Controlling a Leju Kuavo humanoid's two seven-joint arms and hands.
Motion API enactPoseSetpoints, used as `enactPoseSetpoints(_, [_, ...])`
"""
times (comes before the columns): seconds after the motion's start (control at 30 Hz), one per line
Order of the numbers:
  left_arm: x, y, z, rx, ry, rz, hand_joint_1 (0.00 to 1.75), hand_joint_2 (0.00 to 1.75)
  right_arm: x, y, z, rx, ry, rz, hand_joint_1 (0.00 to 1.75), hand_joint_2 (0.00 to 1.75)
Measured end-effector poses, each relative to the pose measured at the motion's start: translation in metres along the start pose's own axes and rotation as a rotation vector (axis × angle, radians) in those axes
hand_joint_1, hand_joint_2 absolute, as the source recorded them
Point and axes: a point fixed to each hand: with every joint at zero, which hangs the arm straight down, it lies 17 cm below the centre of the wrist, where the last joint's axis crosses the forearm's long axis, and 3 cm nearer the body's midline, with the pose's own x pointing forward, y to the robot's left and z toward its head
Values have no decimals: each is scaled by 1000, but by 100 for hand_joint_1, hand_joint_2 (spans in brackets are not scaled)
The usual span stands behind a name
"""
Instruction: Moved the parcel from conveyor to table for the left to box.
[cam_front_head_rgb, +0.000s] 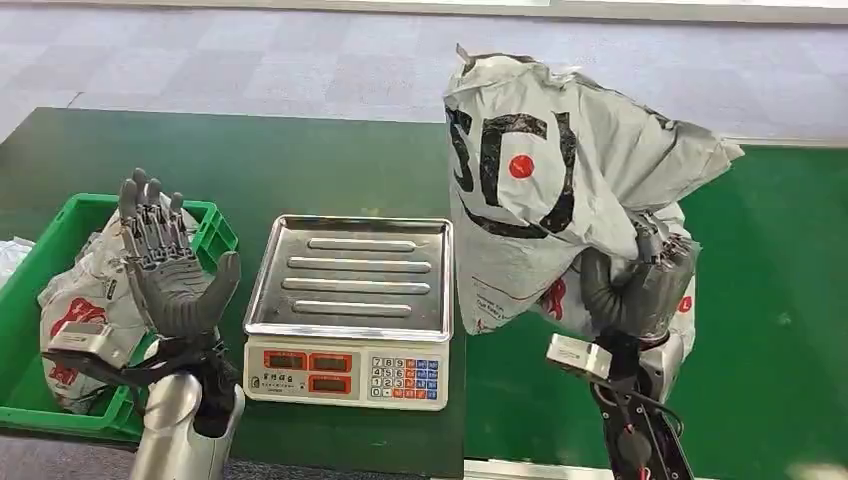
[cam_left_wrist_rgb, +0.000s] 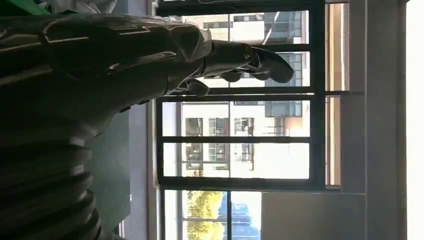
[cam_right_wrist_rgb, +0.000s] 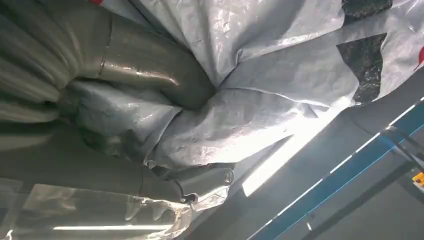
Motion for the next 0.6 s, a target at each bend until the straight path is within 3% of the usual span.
enactPoseSetpoints(0.37, [6,7,-4,42,-16,-16,0,175,18,42,-14,135,-152,69,175,175])
enactPoseSetpoints(0.47, [6,9,-5,47,-16,-20,0,175,21,62,-18,223,-234,190,175,175])
enactPoseSetpoints(0.6, [5,8,-5,45,-15,-17,0,175,2,77,-40,260,-199,200,175,175])
